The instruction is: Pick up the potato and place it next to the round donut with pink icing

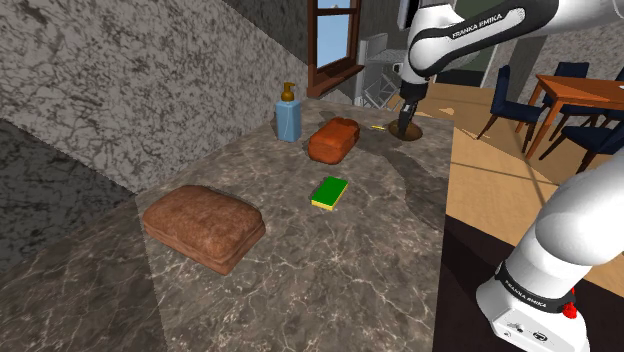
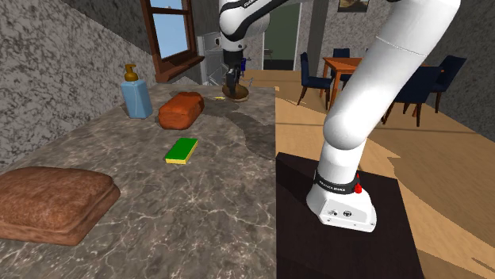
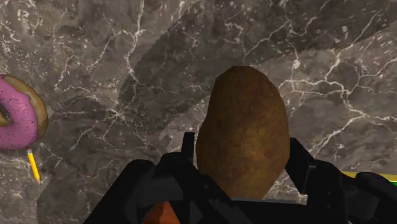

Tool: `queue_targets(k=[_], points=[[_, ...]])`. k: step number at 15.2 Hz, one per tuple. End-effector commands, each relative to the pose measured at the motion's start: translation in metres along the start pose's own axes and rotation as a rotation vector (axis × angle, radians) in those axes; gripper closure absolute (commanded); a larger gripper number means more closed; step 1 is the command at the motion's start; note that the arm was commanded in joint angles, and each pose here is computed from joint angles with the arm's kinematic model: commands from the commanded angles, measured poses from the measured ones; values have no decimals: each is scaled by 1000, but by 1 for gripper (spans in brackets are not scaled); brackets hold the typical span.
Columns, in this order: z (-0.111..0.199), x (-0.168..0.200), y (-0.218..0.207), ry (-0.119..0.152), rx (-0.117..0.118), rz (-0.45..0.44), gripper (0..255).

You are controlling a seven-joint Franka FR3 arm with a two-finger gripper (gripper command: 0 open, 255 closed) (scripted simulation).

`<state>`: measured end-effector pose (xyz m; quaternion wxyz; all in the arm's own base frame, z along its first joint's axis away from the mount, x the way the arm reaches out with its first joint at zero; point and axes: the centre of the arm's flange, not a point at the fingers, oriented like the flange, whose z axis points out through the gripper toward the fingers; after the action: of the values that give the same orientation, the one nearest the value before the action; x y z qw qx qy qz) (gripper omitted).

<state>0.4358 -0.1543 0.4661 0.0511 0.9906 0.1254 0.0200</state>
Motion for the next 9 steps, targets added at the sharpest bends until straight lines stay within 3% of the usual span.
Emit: queue_targets(k=[1,9], points=[[-1,-6,26,0,0,-1,255],[10,-22,130,0,0,-1,255]])
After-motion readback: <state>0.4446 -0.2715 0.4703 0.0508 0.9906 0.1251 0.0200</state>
